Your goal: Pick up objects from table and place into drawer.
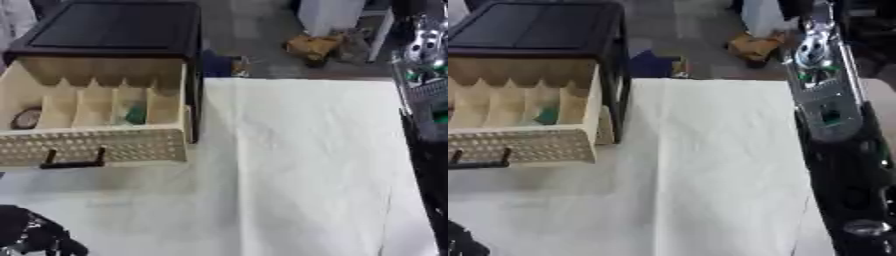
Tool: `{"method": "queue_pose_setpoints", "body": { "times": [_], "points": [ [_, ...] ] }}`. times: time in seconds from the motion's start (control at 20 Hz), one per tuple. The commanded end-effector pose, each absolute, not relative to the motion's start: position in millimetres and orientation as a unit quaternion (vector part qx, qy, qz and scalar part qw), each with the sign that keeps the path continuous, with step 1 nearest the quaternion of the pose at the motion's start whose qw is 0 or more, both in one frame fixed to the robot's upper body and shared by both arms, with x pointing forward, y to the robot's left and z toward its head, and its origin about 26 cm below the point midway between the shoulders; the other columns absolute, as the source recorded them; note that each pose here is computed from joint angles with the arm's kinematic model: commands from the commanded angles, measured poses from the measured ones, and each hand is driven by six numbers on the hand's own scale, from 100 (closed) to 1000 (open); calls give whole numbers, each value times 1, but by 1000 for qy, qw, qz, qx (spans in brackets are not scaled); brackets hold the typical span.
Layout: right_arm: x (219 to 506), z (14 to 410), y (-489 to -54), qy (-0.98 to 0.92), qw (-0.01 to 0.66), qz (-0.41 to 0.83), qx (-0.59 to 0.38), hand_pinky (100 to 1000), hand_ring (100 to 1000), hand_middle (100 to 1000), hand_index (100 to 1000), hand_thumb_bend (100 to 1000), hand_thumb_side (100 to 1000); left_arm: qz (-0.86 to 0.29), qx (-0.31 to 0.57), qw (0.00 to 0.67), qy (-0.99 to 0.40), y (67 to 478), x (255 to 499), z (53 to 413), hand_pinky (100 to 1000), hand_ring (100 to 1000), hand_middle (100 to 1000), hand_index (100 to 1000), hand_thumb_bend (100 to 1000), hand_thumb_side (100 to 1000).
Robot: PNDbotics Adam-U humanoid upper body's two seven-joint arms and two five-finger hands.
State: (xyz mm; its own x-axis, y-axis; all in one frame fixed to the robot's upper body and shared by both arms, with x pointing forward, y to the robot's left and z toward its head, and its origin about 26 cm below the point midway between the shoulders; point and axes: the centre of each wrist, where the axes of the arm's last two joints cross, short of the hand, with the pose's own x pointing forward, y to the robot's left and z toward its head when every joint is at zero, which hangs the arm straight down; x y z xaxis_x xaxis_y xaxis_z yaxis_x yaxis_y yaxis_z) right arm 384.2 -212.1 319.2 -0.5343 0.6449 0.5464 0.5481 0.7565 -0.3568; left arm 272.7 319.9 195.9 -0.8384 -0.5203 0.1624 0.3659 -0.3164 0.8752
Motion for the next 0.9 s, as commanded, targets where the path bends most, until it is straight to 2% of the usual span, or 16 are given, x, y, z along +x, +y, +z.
{"method": "queue_pose_setpoints", "body": {
  "times": [0.05, 0.65, 0.9],
  "points": [
    [378, 334, -216, -880, 321, 61, -344, 534, 621, 625, 822, 102, 1000, -807, 85, 273, -517, 321, 273, 205, 464, 648, 691, 951, 100, 1000],
    [378, 332, -218, -881, 325, 62, -340, 539, 621, 617, 822, 100, 1000, -786, 121, 280, -537, 320, 278, 220, 461, 653, 694, 943, 100, 1000],
    [379, 331, -218, -879, 327, 63, -341, 537, 621, 616, 822, 123, 1000, -789, 131, 280, -531, 321, 277, 219, 437, 626, 666, 915, 100, 1000]
  ]
}}
